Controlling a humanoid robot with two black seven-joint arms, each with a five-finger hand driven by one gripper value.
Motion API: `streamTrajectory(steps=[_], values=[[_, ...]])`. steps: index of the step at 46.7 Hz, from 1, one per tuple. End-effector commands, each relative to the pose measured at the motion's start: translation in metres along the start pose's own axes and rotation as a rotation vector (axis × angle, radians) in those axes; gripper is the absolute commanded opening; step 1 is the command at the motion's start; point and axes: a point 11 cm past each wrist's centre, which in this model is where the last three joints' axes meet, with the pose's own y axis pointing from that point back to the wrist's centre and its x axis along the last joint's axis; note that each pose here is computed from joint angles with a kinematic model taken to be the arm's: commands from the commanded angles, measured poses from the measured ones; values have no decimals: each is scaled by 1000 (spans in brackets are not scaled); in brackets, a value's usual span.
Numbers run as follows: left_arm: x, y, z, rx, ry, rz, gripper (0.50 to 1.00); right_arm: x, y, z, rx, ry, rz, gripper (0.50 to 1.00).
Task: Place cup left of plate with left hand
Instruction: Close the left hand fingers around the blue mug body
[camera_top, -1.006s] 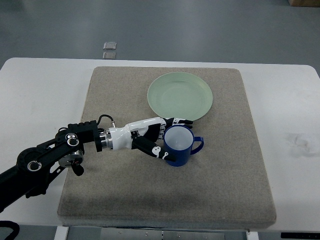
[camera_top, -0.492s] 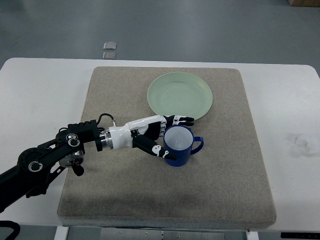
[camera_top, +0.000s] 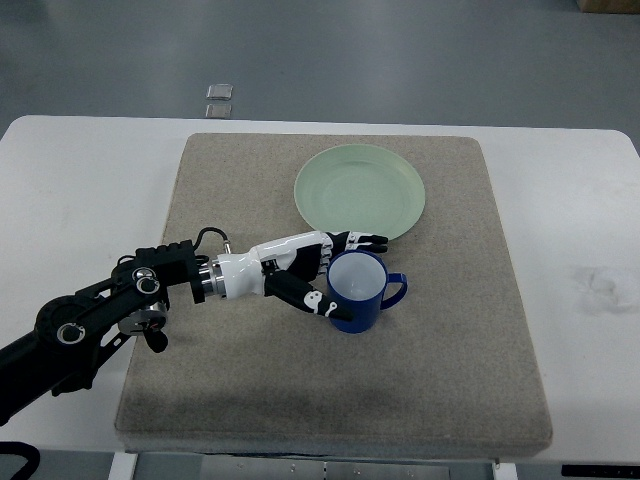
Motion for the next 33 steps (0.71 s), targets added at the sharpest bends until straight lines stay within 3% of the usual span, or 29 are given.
streamTrajectory(steps=[1,13,18,33], values=[[0,0,0,0,1,0,992,0,0,0,0,0,0,932],[-5,-4,-2,-2,7,-12,969,0,0,0,0,0,0,932],[-5,-4,-2,-1,3,-14,904,0,0,0,0,0,0,932],[-5,-4,-3,7,-8,-17,900,0,0,0,0,0,0,932]])
